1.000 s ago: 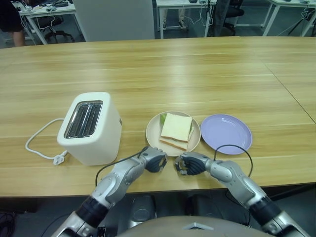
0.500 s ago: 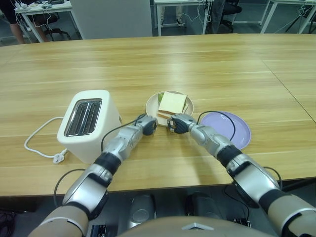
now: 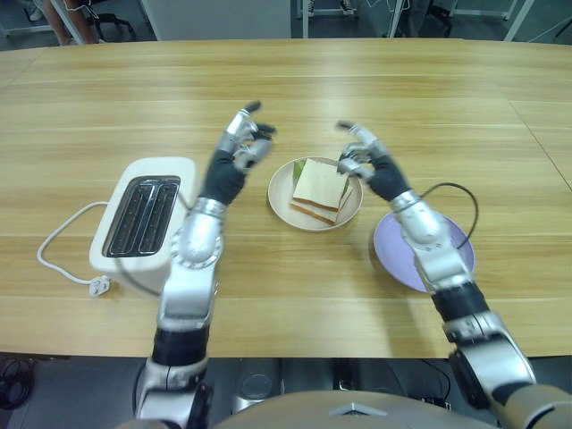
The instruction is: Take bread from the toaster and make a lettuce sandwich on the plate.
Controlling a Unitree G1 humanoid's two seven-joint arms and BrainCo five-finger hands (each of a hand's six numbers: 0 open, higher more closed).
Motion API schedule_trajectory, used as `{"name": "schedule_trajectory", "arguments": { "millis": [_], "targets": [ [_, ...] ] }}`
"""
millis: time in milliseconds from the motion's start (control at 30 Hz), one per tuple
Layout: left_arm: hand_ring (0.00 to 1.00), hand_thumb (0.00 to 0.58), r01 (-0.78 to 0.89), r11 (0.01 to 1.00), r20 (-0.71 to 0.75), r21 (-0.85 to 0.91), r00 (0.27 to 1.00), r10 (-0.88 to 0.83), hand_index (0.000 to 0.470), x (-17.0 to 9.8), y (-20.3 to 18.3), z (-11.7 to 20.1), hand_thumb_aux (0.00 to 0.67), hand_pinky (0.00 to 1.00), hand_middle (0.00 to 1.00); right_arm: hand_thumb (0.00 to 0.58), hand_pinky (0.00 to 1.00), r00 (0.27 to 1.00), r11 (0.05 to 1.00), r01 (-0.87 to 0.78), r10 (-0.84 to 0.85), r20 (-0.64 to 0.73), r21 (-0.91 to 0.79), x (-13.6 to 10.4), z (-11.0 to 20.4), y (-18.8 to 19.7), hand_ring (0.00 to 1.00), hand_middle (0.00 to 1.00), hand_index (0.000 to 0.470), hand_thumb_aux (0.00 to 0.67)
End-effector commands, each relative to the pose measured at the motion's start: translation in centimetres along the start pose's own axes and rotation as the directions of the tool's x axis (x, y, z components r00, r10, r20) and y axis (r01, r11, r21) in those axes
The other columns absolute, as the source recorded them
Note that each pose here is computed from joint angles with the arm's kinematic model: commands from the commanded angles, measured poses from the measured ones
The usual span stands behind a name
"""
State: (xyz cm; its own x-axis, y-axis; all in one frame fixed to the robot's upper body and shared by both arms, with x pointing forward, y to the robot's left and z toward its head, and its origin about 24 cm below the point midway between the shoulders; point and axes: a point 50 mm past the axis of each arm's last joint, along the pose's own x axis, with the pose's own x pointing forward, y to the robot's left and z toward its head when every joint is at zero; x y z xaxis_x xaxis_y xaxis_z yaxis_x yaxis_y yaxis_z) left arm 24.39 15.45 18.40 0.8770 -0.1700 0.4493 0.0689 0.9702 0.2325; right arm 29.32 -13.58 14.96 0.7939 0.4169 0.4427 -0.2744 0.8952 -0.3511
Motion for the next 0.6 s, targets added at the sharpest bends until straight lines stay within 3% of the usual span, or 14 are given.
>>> {"name": "schedule_trajectory", "arguments": {
  "millis": [33,233,600],
  "targets": [
    [0.0,0.0,-0.068,0.985,0.065,-0.156,0.995,0.079,0.0,-2.1,0.9,2.6,0.0,0.0,0.0,0.0,0.0,0.995,0.988,0.088,-0.093,0.035,0.124,-2.7,2.8,-1.3,0.0,0.0,0.0,0.0],
    [0.0,0.0,-0.065,0.986,0.089,-0.151,0.993,0.079,0.0,-5.1,0.3,2.4,0.0,0.0,0.0,0.0,0.0,0.973,0.954,0.219,-0.23,0.031,0.205,-5.3,2.8,-1.1,0.0,0.0,0.0,0.0],
    [0.0,0.0,-0.013,0.982,0.08,-0.189,0.996,0.029,0.0,-7.0,-0.3,1.0,0.0,0.0,0.0,0.0,0.0,0.969,0.938,0.22,-0.241,0.049,0.268,-6.0,3.5,-0.7,0.0,0.0,0.0,0.0]
  ]
}}
